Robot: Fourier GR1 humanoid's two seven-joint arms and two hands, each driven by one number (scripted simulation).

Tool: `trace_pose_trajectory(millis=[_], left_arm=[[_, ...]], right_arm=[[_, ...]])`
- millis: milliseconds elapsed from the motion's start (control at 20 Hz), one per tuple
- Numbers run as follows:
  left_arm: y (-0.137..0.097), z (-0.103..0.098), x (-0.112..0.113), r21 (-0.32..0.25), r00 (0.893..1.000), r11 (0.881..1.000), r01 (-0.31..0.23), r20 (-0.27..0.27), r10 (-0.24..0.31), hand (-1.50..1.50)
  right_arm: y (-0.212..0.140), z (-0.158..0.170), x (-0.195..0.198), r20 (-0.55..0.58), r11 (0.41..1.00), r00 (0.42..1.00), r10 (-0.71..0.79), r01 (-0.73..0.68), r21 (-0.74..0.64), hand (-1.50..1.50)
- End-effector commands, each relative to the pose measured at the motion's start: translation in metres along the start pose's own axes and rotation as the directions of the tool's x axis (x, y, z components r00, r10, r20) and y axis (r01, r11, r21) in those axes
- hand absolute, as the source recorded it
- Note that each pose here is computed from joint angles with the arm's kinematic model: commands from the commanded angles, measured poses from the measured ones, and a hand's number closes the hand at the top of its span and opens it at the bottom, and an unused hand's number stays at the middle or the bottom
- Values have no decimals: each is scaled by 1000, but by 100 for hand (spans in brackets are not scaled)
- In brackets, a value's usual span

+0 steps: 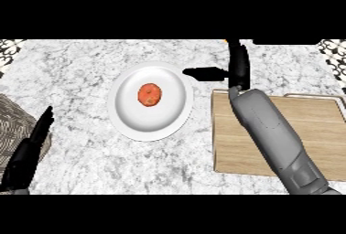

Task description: Pick the squash from the tray and place it in the plate

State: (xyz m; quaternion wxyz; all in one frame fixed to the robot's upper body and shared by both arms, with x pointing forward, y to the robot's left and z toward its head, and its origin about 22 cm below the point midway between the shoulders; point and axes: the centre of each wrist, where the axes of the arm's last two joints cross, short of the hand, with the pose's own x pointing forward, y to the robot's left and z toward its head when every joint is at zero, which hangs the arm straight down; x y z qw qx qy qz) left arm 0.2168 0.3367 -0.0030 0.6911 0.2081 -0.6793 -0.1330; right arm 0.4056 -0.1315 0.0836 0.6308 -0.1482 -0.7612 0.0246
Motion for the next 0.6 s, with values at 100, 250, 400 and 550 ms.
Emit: trace_pose_trajectory(millis=[100,250,400,550], left_arm=[[-1,10,-4,-3,1000,1000,2,0,-2,0],[-8,3,-3,-1,1000,1000,15,-5,-15,0],[-1,2,-12,-4,1000,1000,17,18,-17,0],[-11,3,-13,10,1000,1000,14,16,-14,0]], right_arm=[[-79,2,-37,95,1000,995,-16,17,-12,-150],[-100,-10,-33,111,1000,994,-1,-2,31,-150],[-121,4,-65,95,1000,995,-10,8,22,-150],[-116,-12,-39,67,1000,998,10,-11,15,-150]])
